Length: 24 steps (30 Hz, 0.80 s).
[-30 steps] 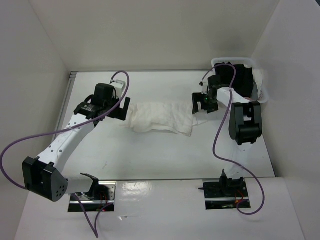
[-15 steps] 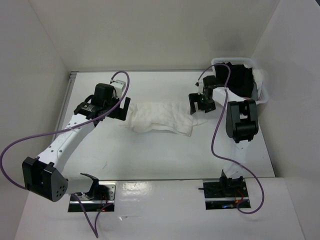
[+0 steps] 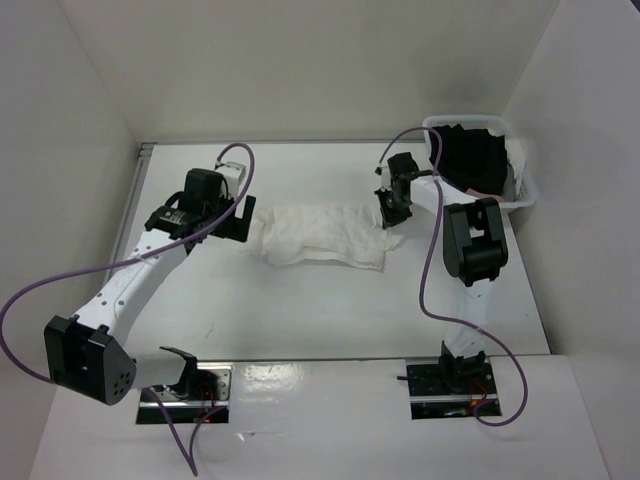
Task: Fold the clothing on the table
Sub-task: Fold the skirt
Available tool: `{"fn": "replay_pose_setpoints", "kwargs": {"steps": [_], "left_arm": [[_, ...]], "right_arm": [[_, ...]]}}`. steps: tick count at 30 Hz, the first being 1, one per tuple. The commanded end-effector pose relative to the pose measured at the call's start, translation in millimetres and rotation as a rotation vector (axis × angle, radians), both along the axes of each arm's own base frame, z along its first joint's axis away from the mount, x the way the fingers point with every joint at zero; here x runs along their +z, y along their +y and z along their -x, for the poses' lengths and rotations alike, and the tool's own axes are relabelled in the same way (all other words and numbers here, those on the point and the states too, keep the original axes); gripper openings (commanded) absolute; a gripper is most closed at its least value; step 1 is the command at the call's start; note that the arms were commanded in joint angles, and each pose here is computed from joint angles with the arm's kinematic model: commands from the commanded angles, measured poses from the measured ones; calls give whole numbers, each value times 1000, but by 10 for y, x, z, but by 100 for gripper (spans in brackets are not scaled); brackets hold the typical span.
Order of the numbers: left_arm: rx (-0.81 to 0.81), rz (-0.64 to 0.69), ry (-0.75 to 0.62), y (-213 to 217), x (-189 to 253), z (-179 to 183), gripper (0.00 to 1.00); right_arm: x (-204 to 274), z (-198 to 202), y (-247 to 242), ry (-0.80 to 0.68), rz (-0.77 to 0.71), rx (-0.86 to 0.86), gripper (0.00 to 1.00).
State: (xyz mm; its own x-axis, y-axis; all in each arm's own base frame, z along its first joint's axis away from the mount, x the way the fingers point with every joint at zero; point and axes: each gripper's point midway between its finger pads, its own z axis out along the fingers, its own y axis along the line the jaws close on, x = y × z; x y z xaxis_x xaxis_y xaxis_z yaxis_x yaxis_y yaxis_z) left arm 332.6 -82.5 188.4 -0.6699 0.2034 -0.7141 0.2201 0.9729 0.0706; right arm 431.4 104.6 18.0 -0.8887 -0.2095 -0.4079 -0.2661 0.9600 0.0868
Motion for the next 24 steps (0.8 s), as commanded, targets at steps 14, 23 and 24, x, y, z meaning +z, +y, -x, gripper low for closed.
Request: {"fn": "replay_pose_setpoints", "kwargs": {"steps": [14,23,24], "left_arm": [[-11,11,-92,116,271,11,100],[7,10,-92,189,298,51,100],[7,10,-92,189,298,51,100]], "right_arm": [[1220,-192,286,-197,-20,44,0],[1803,-115,691,-270,-70,142,0],[1849,-134,698,-282,-73,142,0]]}}
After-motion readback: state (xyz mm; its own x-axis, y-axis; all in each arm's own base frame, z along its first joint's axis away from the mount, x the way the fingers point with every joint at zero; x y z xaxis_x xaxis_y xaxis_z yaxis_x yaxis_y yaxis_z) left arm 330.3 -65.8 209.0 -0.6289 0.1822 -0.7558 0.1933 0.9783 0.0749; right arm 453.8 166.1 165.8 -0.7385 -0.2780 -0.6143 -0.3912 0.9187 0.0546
